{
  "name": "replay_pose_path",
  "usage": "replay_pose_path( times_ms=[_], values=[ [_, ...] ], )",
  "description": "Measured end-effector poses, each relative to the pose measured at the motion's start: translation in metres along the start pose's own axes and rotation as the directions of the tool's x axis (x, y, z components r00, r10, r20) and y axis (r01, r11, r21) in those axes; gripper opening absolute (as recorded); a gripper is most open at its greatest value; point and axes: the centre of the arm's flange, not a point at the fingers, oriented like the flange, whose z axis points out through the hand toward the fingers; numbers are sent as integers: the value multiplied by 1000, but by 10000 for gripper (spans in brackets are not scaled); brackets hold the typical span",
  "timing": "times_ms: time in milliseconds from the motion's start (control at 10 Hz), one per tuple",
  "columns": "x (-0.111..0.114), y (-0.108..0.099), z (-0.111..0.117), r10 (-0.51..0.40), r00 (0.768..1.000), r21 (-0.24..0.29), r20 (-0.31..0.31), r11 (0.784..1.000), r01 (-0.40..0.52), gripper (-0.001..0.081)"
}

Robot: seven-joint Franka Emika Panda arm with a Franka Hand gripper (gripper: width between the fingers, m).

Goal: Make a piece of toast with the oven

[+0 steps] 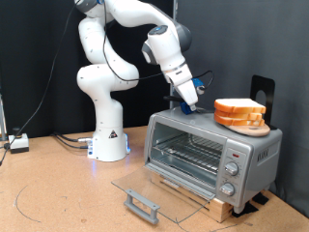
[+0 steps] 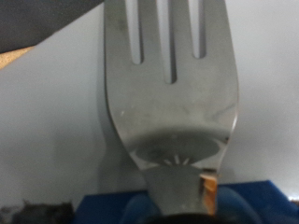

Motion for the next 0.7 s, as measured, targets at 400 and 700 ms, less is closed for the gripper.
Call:
replay_pose_path(
  times_ms=[400,700],
  values=[
    [2,3,-2,11,1000,-5,-8,1000,-11,469],
    [3,4,-2,15,1000,-9,-9,1000,-15,487]
  ],
)
